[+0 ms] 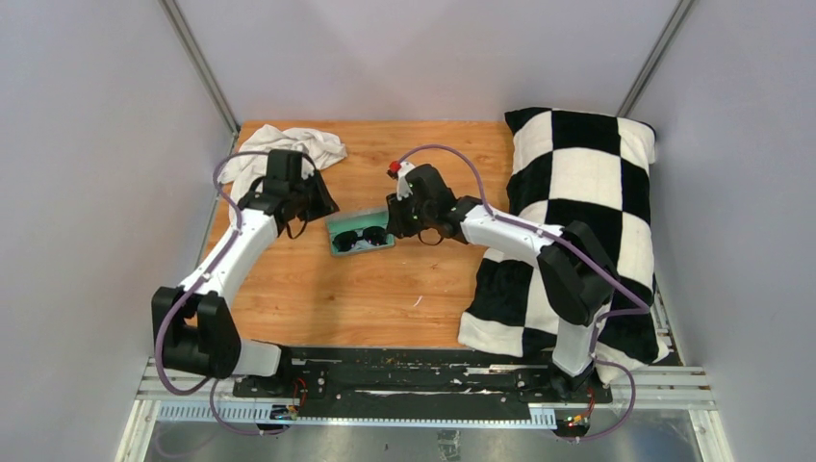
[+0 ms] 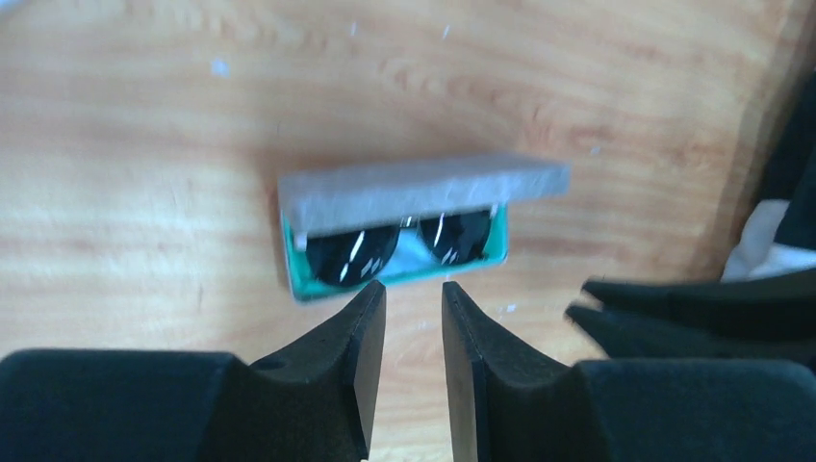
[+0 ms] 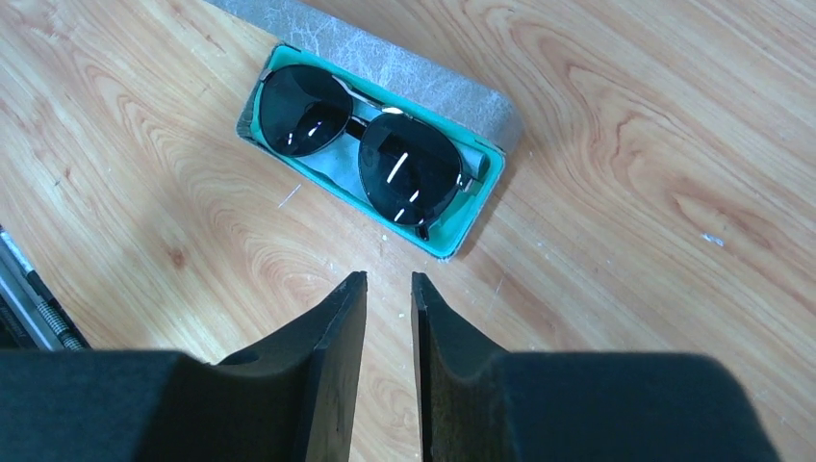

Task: Organize the sunglasses
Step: Adjust the sunglasses case at the center of the board.

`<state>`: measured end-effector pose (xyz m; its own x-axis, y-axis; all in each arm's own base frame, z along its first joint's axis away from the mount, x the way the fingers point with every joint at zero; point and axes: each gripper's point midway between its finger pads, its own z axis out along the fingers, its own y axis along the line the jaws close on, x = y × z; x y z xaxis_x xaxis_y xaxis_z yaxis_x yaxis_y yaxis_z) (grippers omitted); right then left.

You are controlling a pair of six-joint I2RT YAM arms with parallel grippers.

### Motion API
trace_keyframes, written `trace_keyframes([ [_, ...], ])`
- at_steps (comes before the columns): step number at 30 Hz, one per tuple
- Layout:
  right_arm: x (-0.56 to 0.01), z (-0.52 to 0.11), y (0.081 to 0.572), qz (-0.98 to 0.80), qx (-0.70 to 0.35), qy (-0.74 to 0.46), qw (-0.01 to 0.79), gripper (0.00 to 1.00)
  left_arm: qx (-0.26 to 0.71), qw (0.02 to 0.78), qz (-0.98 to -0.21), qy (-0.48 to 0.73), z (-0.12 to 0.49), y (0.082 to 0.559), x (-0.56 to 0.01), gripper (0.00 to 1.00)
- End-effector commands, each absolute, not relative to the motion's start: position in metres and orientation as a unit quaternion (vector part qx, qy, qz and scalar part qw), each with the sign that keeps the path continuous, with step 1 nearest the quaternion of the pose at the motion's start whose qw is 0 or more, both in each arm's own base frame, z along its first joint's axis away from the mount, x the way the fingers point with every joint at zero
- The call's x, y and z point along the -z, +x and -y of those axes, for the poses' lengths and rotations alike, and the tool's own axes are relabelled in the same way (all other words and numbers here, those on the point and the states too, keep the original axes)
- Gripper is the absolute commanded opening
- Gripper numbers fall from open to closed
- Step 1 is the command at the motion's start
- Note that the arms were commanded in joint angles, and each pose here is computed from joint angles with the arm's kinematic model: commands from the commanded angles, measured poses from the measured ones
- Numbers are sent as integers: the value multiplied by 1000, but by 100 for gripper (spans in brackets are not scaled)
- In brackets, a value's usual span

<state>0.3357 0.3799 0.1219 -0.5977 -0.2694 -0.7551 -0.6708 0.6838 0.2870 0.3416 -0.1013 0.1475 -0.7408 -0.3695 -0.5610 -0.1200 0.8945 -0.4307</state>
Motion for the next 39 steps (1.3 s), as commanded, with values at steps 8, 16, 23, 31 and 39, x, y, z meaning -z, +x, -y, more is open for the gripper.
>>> trace_keyframes([
  [8, -116, -336, 287, -870, -298, -237, 315, 30, 100, 307, -941, -103, 81, 416, -128, 34],
  [16, -100, -300, 258, -883, -276, -223, 306, 32, 108, 240, -958, -109, 78, 414, -88, 37],
  [23, -98, -309, 257, -881, -293, -224, 297, 32, 140, 214, -958, -130, 89, 383, -68, 37],
  [31, -90, -329, 251, -878, -336, -225, 257, 33, 156, 211, -955, -141, 98, 357, -70, 37],
  [39, -79, -335, 249, -883, -349, -202, 239, 34, 189, 201, -953, -128, 124, 319, -71, 37],
])
